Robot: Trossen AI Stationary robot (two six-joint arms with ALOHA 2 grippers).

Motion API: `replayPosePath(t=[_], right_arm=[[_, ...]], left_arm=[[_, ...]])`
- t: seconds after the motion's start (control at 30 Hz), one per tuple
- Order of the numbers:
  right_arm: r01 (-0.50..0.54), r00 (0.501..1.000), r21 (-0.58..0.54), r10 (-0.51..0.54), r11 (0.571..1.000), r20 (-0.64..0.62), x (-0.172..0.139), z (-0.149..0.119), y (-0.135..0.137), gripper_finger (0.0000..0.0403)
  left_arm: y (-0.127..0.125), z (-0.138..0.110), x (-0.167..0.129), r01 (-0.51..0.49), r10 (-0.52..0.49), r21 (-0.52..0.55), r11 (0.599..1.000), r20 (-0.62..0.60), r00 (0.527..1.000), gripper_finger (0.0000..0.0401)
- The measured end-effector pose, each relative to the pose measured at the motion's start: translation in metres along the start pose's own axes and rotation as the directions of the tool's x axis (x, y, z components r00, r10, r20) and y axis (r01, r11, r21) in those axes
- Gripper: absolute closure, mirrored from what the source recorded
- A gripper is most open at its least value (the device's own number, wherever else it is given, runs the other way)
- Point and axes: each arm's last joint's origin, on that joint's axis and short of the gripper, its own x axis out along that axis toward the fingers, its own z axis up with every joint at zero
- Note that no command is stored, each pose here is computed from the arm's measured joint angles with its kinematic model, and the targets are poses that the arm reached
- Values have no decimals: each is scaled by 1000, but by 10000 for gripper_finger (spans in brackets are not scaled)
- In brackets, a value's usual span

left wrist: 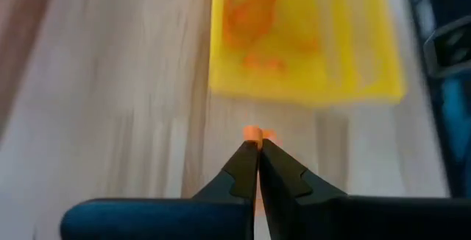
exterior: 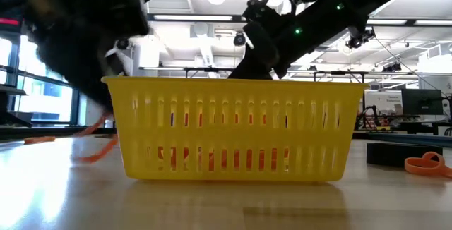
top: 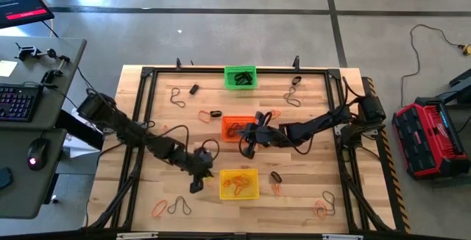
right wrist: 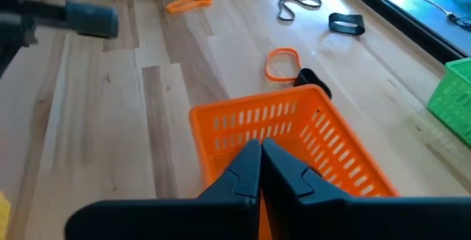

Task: Sort rubber bands into baskets
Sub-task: Put the orange rubber band into the yellow bin

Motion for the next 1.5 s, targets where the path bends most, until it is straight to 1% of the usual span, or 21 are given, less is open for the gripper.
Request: replayPosePath(t=[0.17, 0.33, 0.5, 0.67, 0.73, 0.87, 0.93, 1.0, 1.13, 1.23, 1.37, 1.5], right_arm=[[-15, 1000, -11, 14, 1000, -18, -3, -3, 6, 403], [-14, 998, -3, 14, 1000, -53, -5, -7, 8, 403], [64, 995, -7, -65, 998, -79, -11, -6, 3, 403], [140, 982, 17, -137, 990, -128, -26, -3, -3, 403], [177, 974, -2, -175, 984, -145, -34, -3, -2, 403], [212, 964, -20, -212, 977, -161, -47, -3, -2, 403], [210, 964, -23, -211, 977, -163, -50, -2, -1, 403], [208, 963, -29, -210, 978, -169, -50, -3, -1, 403], [206, 963, -9, -204, 979, -176, -50, -5, -2, 403], [209, 961, 4, -205, 978, -184, -50, -11, -2, 403], [225, 954, 37, -213, 974, -209, -50, -21, -5, 403], [233, 950, 57, -215, 971, -225, -51, -29, -6, 403]], left_arm=[[-3, 22, -10, 55, -58, 24, 998, 130, 990, 400], [-15, 48, -20, 53, -76, 129, 990, 182, 980, 400], [-20, 68, -25, 24, -71, 206, 978, 220, 973, 400], [-15, 71, -11, -27, -23, 217, 976, 222, 975, 401], [-13, 70, -2, -30, -21, 219, 975, 226, 974, 401], [-12, 71, 12, -38, -14, 249, 968, 204, 979, 401], [-12, 70, 18, -40, -10, 272, 961, 181, 983, 401], [-16, 75, 23, -28, -26, 295, 955, 180, 983, 401], [-19, 80, 33, -29, -25, 331, 943, 158, 987, 401], [-17, 78, 45, -24, -17, 335, 942, 119, 993, 401], [-19, 78, 58, 20, -53, 340, 940, 90, 995, 401], [-19, 76, 61, 39, -68, 341, 939, 72, 995, 401]])
